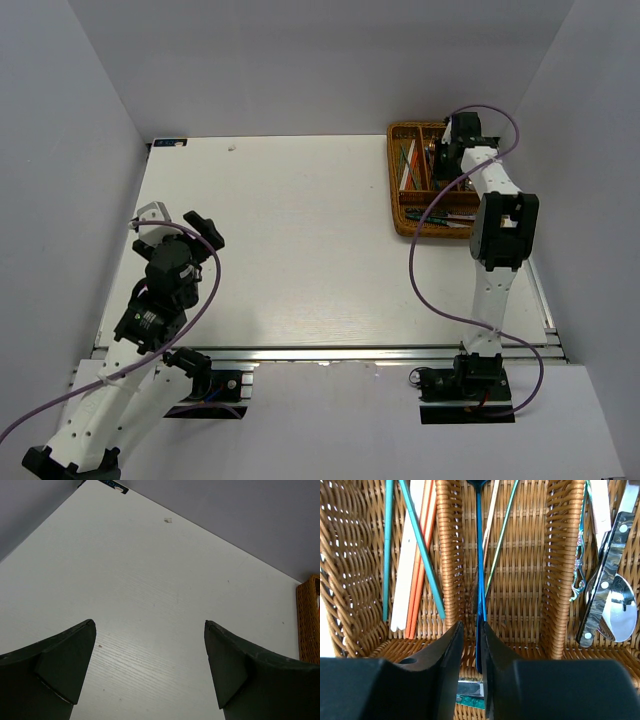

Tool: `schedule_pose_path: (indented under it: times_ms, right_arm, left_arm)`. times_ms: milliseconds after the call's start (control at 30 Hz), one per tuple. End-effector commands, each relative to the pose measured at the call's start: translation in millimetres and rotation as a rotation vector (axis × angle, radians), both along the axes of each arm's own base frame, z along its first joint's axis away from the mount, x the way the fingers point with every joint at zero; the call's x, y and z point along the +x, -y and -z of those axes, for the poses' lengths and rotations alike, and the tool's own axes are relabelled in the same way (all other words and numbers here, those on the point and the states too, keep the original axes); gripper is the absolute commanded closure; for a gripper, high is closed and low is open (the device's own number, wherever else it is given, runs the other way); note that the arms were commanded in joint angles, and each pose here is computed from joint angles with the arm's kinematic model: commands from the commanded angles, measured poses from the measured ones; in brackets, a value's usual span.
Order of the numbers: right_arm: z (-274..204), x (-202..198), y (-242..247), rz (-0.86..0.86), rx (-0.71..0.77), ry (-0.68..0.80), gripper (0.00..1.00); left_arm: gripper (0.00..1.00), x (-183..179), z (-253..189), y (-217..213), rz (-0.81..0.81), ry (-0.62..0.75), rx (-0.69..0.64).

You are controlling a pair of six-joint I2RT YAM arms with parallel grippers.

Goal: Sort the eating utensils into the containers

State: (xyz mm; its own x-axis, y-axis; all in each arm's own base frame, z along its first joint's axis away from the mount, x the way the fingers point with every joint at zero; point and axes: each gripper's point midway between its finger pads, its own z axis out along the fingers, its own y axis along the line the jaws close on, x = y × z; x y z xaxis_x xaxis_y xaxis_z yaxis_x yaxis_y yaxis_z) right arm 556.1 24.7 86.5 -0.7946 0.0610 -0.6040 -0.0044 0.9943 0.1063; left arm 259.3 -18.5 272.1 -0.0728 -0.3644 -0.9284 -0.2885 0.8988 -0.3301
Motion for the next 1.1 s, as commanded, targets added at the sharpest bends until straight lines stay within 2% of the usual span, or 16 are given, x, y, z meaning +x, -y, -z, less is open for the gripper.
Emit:
schedule_pose_path:
  times_ms: [0, 100, 267, 367, 567, 667, 833, 867, 933, 967, 1033, 1067]
  right_arm:
    - [1.8, 8.1, 4.4, -0.003, -0.018, 0.010, 0.74]
    - [5.5, 8.8, 3.3, -0.006, -0.018, 0.004, 0.74]
    - [12.6, 12.1, 9.0, 0.006, -0.042, -0.004, 0.67]
    - [16.3, 14.9, 6.0, -0.005, -0.034, -0.002, 0.72]
    - [14.5, 19.1, 7.6, 0.006, -0.034, 0.018, 0.71]
    - [-5.0, 16.5, 7.8, 0.029, -0.024, 0.071, 0.69]
    - [-87.5, 8.0, 5.7, 0.049, -0.022, 0.221, 0.63]
    - [-115.0, 2.9, 4.4, 0.047, -0.021, 0.268, 0.62]
    - [-132.7, -8.8, 2.0, 0.050, -0.027, 0.292, 0.60]
    - [-157.9, -19.1, -1.4, 0.048, -0.022, 0.333, 0.57]
    - [-164.2, -39.6, -5.2, 0.048, -0.017, 0.325, 0.52]
    - [-192.6, -57.6, -10.0, 0.048, -0.002, 0.377, 0.47]
  left_arm:
    - [0.02, -0.3, -8.5, 0.1, 0.011, 0.007, 0.004]
    - [0.02, 0.0, -8.4, 0.1, 0.012, 0.006, 0.007]
    - [0.02, 0.5, -8.3, 1.0, 0.017, 0.004, 0.010]
    - [0.02, 1.1, -7.9, 1.5, 0.018, 0.002, 0.012]
    - [0.02, 1.3, -7.5, 1.5, 0.019, 0.000, 0.016]
    - [0.02, 1.7, -7.5, 2.0, 0.020, 0.000, 0.015]
    - [0.02, 3.4, -7.2, 4.1, 0.028, -0.003, 0.014]
    - [0.02, 5.0, -6.1, 5.4, 0.031, -0.010, 0.016]
    - [0.02, 6.8, -11.9, 5.7, 0.025, -0.007, 0.011]
    - [0.02, 10.9, -10.9, 6.0, 0.014, -0.025, 0.019]
    - [0.02, 14.6, -12.1, 6.1, 0.003, -0.058, 0.032]
    - [0.02, 22.1, -21.5, 8.1, -0.008, -0.072, 0.039]
